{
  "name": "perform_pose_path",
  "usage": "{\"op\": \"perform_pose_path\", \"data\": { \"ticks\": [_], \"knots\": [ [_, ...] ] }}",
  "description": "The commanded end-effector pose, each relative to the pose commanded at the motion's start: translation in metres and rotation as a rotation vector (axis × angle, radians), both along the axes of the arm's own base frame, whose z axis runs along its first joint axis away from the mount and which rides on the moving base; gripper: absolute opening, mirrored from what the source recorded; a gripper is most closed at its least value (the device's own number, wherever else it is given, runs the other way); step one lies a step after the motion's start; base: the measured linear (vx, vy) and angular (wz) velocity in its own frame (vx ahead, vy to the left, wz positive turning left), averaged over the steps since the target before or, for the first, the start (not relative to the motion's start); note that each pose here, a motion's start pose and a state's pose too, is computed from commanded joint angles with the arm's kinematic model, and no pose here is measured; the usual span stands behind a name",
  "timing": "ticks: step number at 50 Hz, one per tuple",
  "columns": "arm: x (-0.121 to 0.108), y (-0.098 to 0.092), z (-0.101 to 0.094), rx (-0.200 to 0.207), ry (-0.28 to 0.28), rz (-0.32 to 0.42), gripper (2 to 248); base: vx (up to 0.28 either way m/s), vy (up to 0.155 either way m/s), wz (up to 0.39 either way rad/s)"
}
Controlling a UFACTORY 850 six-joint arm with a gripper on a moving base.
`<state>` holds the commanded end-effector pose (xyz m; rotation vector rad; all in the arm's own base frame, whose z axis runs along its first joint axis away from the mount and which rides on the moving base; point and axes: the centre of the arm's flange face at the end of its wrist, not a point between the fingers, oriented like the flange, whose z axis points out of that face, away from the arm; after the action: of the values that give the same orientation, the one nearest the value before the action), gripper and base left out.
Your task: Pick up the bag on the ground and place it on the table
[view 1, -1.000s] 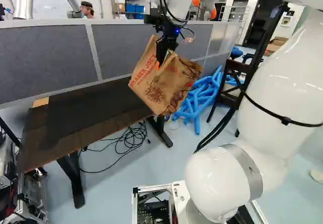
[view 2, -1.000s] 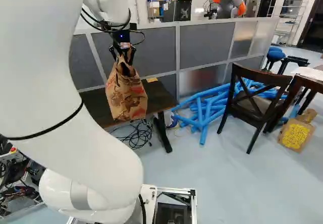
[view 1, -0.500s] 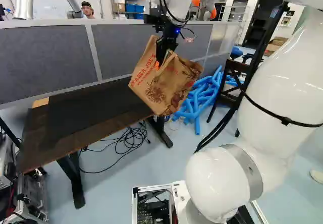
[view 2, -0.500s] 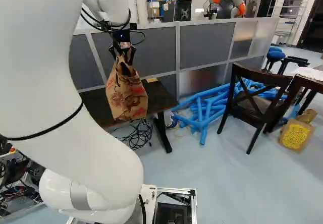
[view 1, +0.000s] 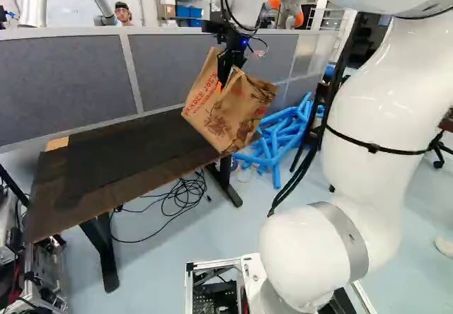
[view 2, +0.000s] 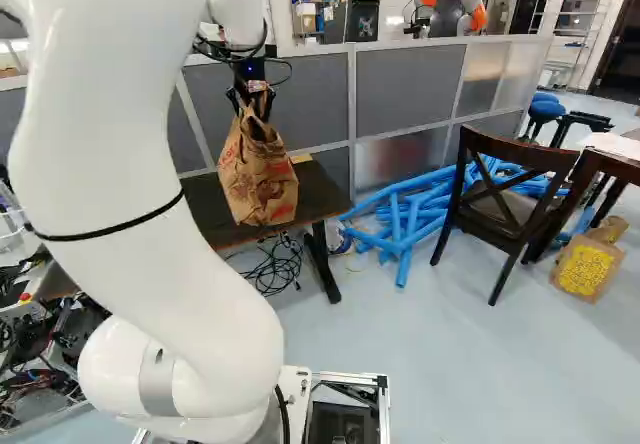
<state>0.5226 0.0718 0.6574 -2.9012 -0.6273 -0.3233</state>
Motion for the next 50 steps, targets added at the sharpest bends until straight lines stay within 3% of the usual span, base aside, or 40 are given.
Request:
{"op": "perform_pose_path", "data": {
  "ticks": [15,26,50],
  "knots": [
    [0.029,0.0,0.0,0.001,-0.01,-0.006,27,0.0,0.0,0.0],
    [0.054,0.0,-0.013,-0.003,0.001,-0.009,27,0.0,0.0,0.0],
    [0.113,-0.007,-0.05,-0.093,-0.004,0.013,27,0.0,0.0,0.0]
  ]
}}
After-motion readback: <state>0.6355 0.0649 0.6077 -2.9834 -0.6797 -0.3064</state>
